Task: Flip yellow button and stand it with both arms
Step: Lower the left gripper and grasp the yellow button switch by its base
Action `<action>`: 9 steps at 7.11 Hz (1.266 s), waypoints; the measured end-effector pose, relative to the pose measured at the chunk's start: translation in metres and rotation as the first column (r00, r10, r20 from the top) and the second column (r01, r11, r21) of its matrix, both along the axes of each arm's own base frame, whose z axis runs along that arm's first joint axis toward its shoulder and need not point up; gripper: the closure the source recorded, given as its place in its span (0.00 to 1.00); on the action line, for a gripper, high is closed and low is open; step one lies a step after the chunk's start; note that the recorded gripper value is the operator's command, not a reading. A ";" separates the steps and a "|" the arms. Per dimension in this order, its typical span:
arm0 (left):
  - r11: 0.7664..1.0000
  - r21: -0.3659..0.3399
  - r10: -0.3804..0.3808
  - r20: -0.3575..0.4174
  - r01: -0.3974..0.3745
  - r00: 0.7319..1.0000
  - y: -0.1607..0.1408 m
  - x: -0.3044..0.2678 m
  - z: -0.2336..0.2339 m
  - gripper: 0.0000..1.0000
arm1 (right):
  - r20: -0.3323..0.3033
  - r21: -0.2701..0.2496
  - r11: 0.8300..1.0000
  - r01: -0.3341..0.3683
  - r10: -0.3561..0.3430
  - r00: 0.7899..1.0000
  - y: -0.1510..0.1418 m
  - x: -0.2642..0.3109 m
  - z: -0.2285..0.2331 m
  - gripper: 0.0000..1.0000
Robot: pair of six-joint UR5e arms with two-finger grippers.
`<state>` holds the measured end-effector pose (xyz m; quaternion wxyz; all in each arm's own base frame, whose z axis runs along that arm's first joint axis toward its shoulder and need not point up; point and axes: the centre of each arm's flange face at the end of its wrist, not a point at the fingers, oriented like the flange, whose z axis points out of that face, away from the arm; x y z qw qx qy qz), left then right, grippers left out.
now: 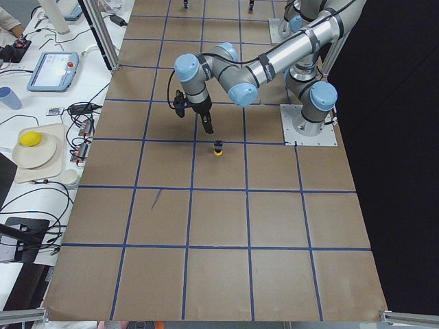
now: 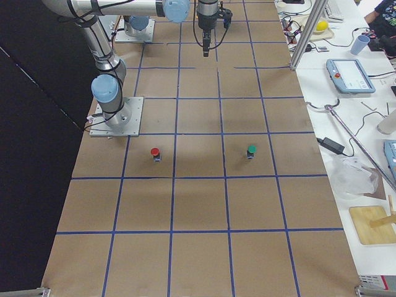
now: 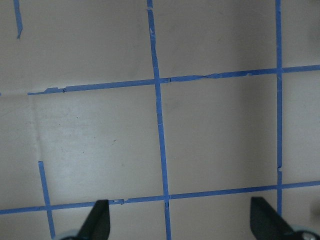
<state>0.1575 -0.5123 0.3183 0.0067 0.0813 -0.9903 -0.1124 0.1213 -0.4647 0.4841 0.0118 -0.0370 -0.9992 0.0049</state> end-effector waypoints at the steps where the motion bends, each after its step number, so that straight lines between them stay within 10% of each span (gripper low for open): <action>1: 1.000 -0.003 -0.028 -0.009 0.028 1.000 0.006 0.010 -0.021 0.02 | -0.003 0.004 1.000 0.001 -0.001 1.000 0.000 -0.001 -0.001 0.00; 7: 0.952 -0.094 -0.293 -0.010 0.291 0.956 0.042 -0.003 -0.102 0.12 | 0.000 0.038 0.999 0.008 -0.007 1.000 0.004 -0.003 -0.002 0.00; 9: 0.951 -0.095 -0.297 -0.009 0.295 0.955 0.042 -0.002 -0.103 0.58 | 0.005 0.027 0.997 0.075 -0.075 0.997 0.004 -0.003 0.005 0.00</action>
